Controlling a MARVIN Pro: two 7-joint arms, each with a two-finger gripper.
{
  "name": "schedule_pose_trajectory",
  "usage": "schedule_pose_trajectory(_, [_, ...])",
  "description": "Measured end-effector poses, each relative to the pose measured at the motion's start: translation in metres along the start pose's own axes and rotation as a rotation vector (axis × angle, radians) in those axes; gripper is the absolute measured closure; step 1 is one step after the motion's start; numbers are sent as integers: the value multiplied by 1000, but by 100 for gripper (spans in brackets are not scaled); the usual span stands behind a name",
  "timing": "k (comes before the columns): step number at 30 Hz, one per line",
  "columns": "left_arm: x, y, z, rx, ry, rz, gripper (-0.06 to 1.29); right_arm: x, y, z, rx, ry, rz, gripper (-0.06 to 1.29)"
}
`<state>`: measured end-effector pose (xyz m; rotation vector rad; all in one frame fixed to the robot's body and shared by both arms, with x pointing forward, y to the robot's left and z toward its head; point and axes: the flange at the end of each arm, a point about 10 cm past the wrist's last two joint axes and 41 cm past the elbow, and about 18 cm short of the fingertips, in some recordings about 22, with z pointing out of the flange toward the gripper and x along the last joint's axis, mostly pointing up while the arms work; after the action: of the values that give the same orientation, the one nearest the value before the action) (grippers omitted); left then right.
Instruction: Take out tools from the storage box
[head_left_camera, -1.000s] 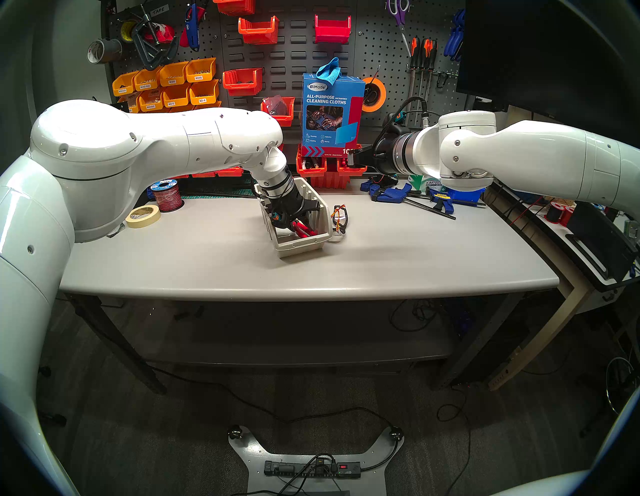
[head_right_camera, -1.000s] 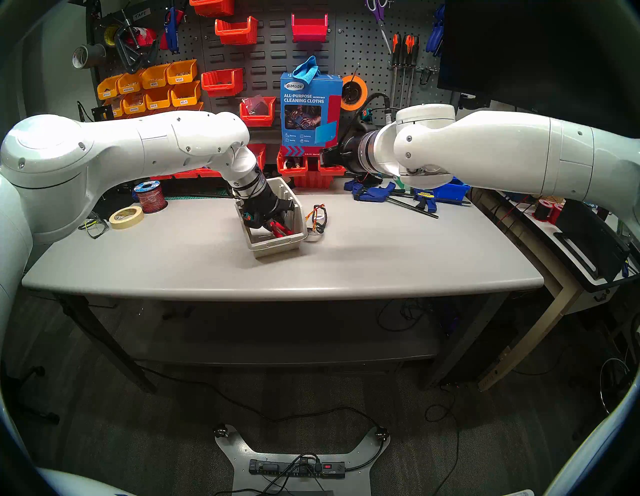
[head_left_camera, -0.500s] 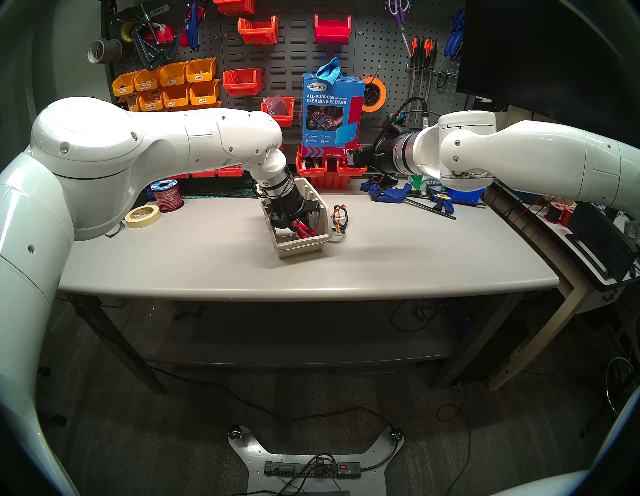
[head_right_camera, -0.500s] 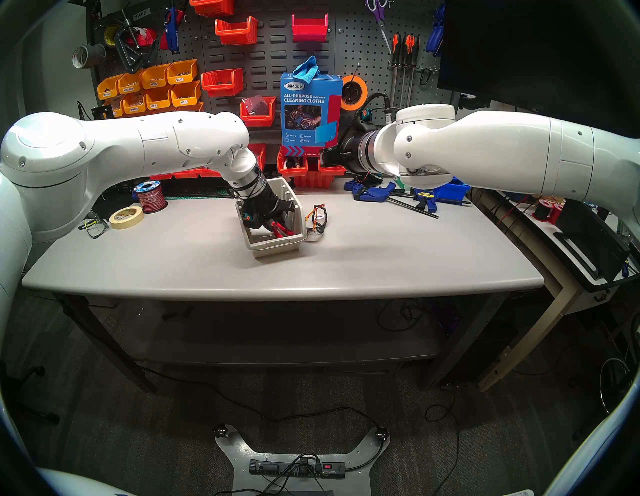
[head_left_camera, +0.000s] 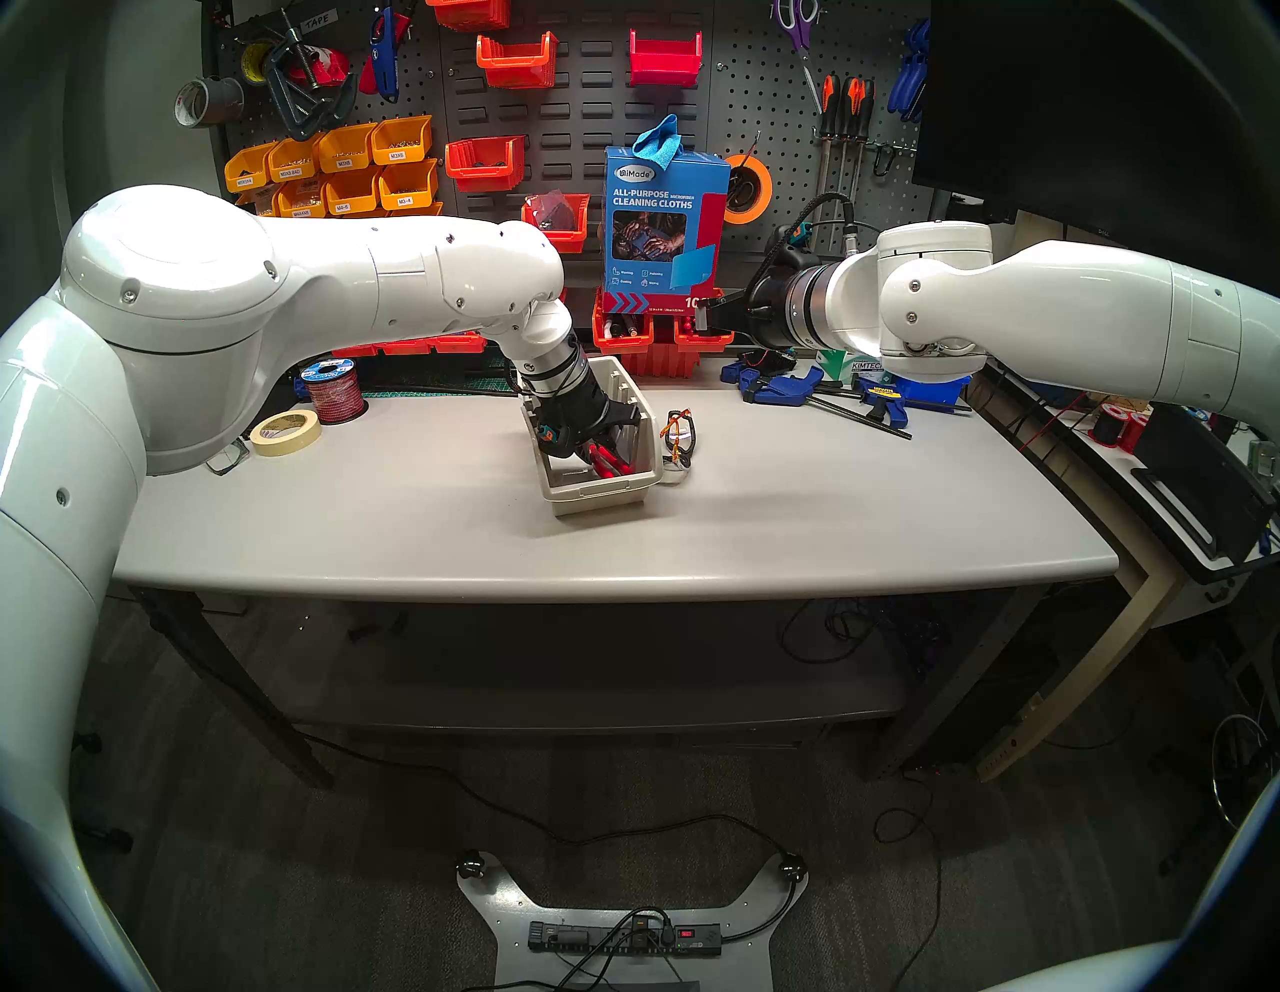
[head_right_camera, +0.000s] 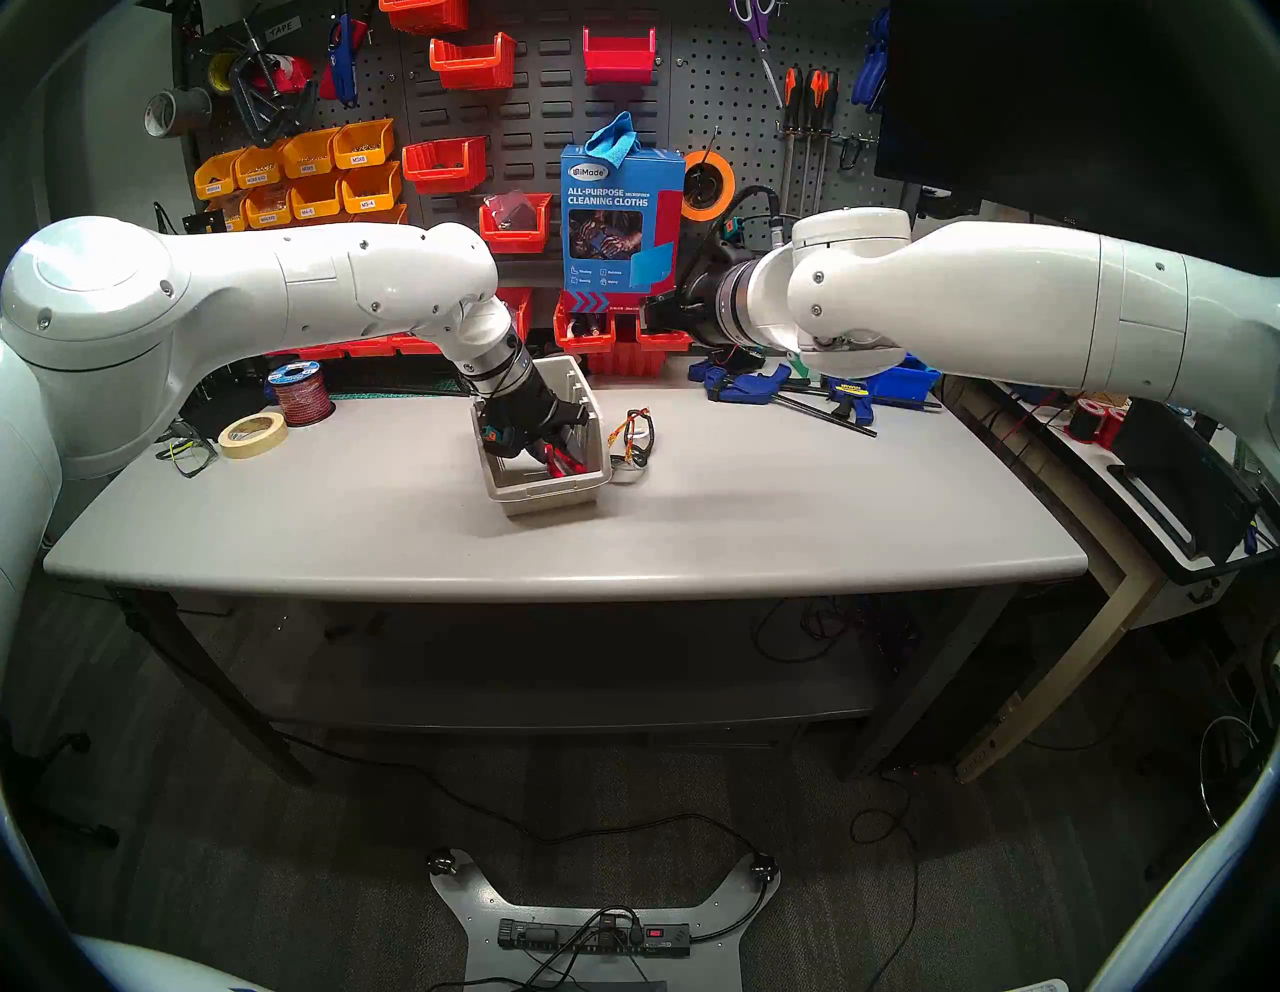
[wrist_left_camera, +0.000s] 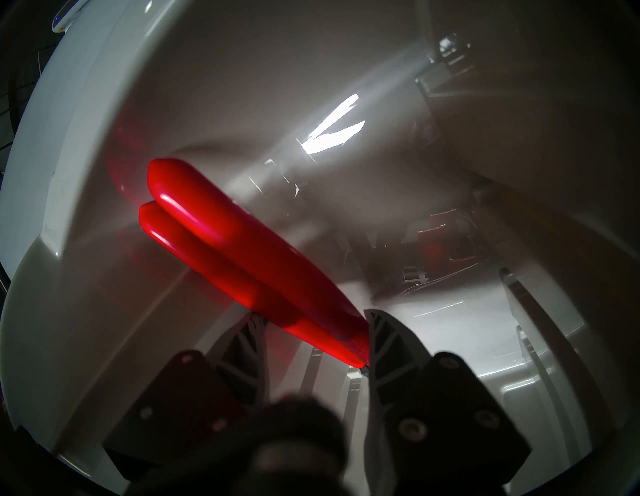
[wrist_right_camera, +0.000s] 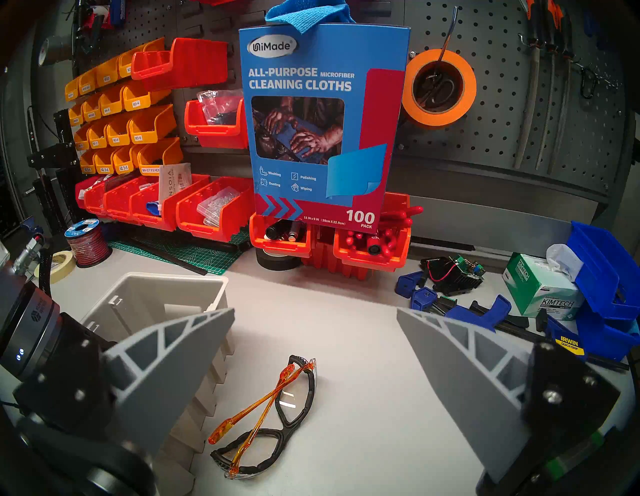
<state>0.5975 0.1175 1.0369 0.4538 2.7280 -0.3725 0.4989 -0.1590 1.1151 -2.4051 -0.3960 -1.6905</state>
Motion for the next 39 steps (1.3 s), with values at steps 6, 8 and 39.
schedule_pose_trajectory(6, [0,-1,0,1,5,21,86,0,0,0,0,0,0,1])
schedule_pose_trajectory(8, [0,-1,0,1,6,27,86,0,0,0,0,0,0,1])
schedule_pose_trajectory(39, [-4,3,-11,10,20,113,18,0,0,0,1,1,0,1])
